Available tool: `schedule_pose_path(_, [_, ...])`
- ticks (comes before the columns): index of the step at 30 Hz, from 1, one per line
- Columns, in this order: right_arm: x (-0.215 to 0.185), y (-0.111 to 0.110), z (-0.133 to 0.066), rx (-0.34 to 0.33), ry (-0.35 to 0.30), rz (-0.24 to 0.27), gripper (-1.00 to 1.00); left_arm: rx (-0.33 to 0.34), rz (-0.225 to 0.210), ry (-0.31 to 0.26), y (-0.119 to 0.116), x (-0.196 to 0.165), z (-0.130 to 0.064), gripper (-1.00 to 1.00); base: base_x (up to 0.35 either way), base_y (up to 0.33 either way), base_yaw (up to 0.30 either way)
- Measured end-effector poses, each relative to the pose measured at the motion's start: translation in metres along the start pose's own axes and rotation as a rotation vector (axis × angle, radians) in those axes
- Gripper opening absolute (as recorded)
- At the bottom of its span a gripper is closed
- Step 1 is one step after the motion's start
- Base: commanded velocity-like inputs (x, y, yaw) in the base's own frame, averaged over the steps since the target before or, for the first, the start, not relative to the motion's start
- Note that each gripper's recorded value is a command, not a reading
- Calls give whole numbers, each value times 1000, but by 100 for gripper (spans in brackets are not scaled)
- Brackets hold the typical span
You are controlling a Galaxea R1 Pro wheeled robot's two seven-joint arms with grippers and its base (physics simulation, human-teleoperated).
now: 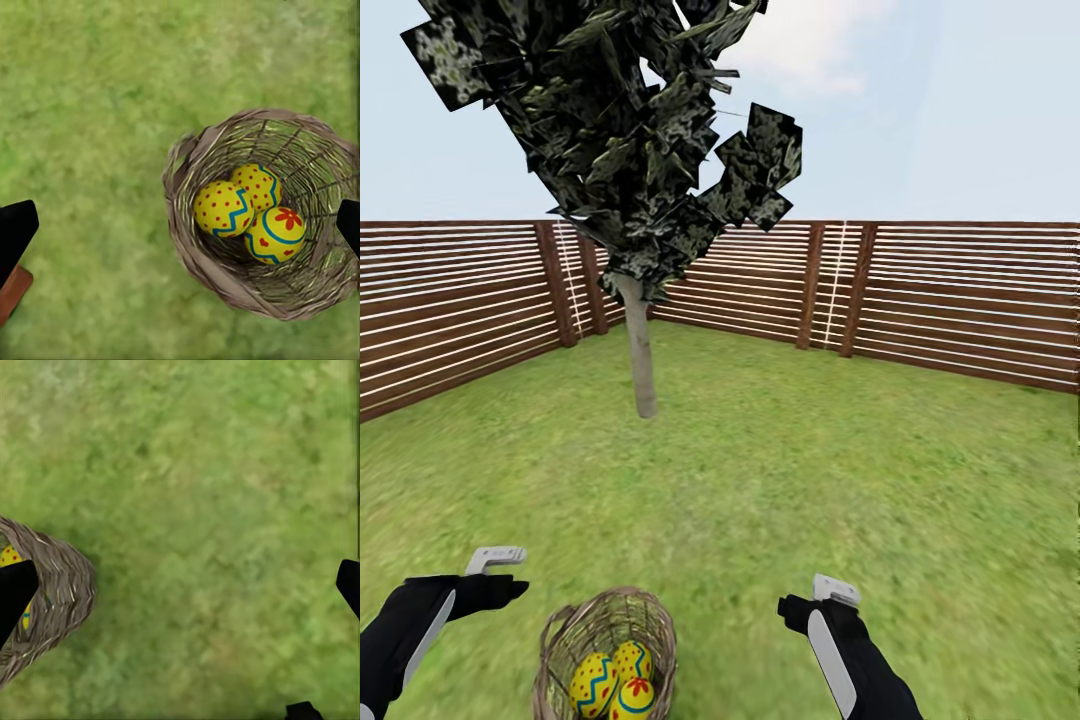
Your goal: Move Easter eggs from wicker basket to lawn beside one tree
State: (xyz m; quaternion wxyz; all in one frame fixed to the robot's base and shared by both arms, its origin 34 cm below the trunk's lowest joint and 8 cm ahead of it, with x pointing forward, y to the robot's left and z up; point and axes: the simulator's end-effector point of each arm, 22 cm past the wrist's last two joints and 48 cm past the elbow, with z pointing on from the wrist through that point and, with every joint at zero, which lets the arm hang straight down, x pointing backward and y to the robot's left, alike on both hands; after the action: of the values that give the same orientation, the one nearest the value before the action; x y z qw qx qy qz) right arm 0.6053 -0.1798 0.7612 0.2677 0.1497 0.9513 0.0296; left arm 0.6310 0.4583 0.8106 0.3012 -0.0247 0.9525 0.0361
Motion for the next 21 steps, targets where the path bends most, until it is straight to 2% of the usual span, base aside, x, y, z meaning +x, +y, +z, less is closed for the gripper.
schedule_pose_path(7, [-3, 1, 0, -1, -15, 2, 100, -1, -1, 0, 0, 0, 0, 100, 0, 173, -20])
schedule_pose_path(21, [0, 0, 2, 4, -14, -1, 100, -2, -3, -1, 1, 0, 0, 100, 0, 10, -1])
